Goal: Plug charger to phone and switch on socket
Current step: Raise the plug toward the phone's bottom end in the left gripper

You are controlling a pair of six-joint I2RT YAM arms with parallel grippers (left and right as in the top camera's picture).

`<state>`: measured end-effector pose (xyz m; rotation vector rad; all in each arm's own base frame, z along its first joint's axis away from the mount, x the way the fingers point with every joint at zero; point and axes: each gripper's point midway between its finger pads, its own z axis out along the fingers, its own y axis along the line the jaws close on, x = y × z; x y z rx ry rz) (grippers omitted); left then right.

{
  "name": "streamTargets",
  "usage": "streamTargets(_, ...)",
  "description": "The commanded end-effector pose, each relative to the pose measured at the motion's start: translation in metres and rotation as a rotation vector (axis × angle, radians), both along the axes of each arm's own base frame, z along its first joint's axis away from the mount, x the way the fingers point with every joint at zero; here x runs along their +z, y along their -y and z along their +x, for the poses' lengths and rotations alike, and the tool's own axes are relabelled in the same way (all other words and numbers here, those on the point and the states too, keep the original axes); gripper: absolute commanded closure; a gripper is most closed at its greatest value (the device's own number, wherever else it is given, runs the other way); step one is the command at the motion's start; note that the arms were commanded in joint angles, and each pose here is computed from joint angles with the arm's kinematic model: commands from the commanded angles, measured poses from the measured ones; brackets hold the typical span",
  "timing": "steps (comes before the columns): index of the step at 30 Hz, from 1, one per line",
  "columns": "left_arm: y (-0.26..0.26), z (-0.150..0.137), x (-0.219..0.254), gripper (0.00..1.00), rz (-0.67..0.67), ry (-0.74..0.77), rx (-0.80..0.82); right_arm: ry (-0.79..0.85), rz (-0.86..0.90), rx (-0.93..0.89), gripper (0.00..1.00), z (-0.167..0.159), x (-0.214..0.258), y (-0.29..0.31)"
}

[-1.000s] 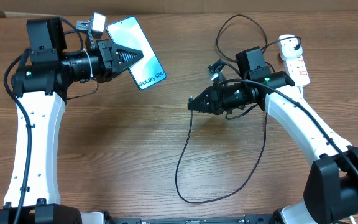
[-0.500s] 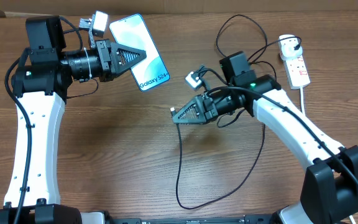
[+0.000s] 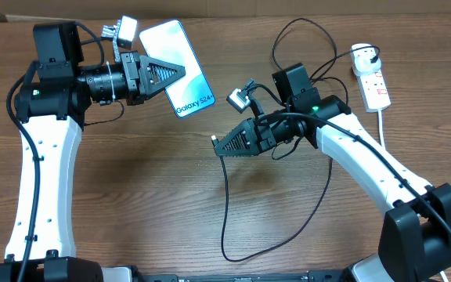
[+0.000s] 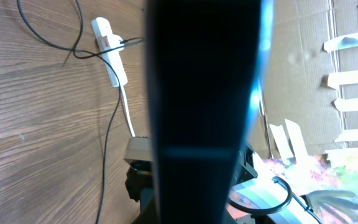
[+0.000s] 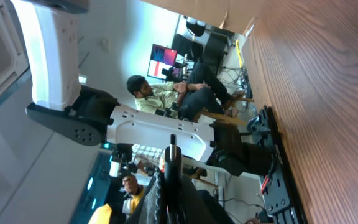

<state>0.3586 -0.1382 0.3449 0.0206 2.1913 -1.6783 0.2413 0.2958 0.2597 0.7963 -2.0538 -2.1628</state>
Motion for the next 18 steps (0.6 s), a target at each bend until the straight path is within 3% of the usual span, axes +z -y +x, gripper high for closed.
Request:
streamTargets(1, 0.006, -0.009, 0.010, 0.96, -0.036, 0.025, -0.050, 0.005, 0.038, 0.022, 0.96, 0.000, 0.015, 0.000)
streamTargets(9, 0.010, -0.005, -0.007, 0.96, 0.033, -0.017, -0.013, 0.009, 0.038, 0.024, 0.96, 0.009, 0.023, -0.004)
streamTargets(18, 0.018, 0.009, -0.034, 0.96, 0.006, -0.099, -0.053, 0.006, 0.036, 0.025, 0.96, 0.009, 0.024, -0.004)
